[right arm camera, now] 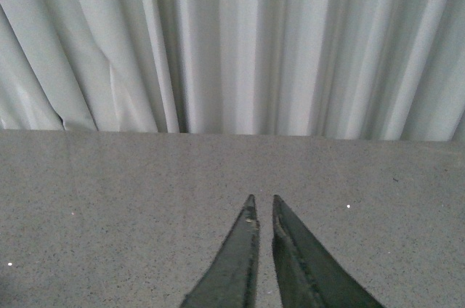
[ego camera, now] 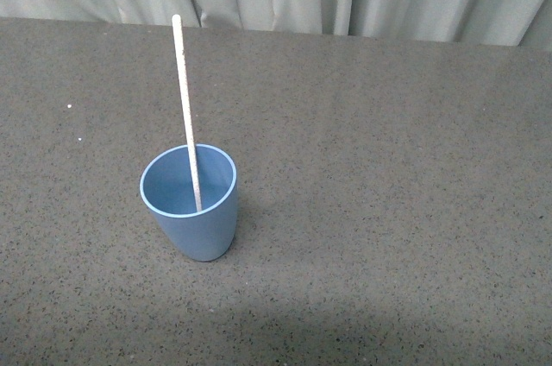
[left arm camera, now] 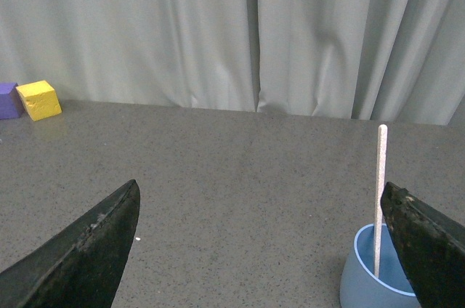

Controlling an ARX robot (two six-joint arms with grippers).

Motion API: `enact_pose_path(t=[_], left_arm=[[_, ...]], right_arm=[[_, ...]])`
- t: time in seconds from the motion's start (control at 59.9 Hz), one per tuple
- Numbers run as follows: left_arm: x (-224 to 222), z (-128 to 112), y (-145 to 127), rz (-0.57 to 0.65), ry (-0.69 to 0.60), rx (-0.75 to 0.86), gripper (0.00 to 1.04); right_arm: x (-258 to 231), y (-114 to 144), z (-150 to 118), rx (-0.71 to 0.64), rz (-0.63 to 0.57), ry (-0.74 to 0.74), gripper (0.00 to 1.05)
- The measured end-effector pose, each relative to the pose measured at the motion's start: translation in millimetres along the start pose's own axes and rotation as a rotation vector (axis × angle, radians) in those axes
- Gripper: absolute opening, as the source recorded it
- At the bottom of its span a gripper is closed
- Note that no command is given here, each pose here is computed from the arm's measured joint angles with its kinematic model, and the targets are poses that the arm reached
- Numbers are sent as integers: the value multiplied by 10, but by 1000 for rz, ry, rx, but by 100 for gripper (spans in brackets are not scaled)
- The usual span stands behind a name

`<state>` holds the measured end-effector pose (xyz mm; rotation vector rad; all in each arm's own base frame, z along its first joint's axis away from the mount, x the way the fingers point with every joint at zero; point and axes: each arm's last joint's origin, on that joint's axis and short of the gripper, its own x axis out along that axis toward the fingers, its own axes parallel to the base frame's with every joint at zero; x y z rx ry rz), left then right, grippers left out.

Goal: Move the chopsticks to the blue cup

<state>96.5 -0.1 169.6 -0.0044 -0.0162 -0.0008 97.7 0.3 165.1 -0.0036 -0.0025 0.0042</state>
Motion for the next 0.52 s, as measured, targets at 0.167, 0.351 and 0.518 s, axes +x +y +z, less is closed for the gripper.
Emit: enact_pose_path(t=[0.167,0.351,0.518], left_arm=[[0,0,0,0,0,0,98],[0,0,0,0,0,0,98],[0,0,0,0,0,0,98]], right_arm=[[0,0,0,0,0,0,56],[0,0,0,0,0,0,88],[0,0,0,0,0,0,95]])
